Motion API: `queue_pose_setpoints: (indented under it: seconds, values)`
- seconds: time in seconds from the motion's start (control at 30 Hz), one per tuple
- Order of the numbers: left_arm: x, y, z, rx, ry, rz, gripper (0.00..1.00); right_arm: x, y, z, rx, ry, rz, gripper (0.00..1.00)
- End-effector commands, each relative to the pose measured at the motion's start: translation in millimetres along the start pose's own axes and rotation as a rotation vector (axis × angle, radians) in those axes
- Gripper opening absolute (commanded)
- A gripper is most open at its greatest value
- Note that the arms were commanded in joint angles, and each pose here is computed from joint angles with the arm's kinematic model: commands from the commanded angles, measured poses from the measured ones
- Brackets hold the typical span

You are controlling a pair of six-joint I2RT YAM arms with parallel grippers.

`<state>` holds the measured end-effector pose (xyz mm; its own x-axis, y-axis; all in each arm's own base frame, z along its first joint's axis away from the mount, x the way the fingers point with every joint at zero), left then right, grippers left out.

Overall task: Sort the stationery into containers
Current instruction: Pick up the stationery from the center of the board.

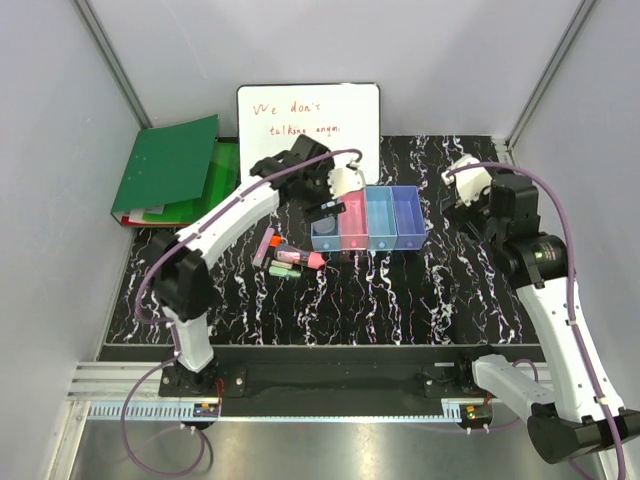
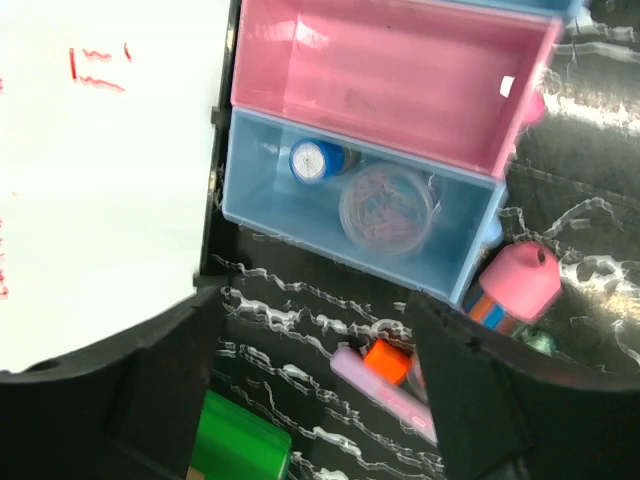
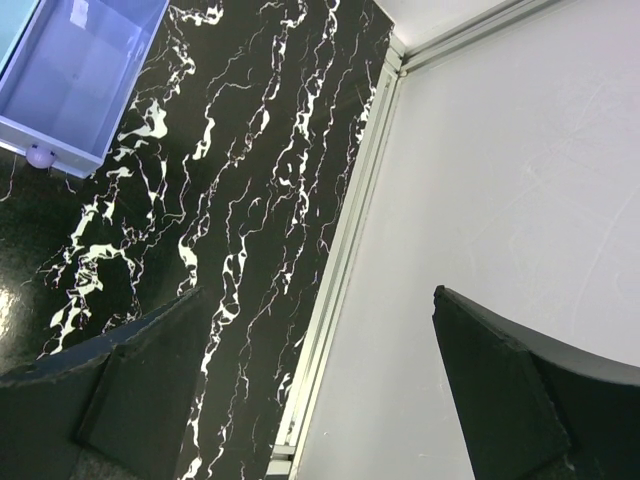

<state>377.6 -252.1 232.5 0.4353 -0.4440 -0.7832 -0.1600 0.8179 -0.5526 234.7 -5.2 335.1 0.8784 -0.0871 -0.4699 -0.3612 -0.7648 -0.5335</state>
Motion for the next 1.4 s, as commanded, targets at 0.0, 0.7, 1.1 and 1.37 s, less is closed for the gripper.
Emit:
queue_pose_setpoints:
  seconds: [0.0, 0.7, 1.1, 1.37]
  values:
    - [-22.4, 36.6, -25.8, 0.101, 0.027, 0.011, 0.86, -14.7, -13.1, -17.8, 0.043, 0.058, -0.072, 0.99]
    - [45.2, 90.3, -50.8, 0.456, 0.208, 0.158, 0.91, -14.5, -9.5, -18.3, 0.027, 0.058, -0.044, 1.0]
    - [48.8, 119.3, -52.2, 0.443, 0.23, 0.232, 0.9, -12.1, -10.3, -17.3, 0.034, 0.053, -0.045, 0.99]
    - [46.3, 135.4, -47.5, 0.42, 0.233, 0.259, 0.89, -12.2, -9.8, -17.3, 0.036, 0.054, -0.042, 0.99]
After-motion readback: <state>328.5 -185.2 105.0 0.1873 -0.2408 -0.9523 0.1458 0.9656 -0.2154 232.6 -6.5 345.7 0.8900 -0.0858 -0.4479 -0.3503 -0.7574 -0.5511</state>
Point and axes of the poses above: each gripper's point midway between its finger pads, its own x axis out along the fingers, its own z axis along the line the jaws close on, y = z × x, the point moved 6 cm from there along -x, back along the fingers, and after that the axes turned 8 degrees about -x, right-handed, at the moved point
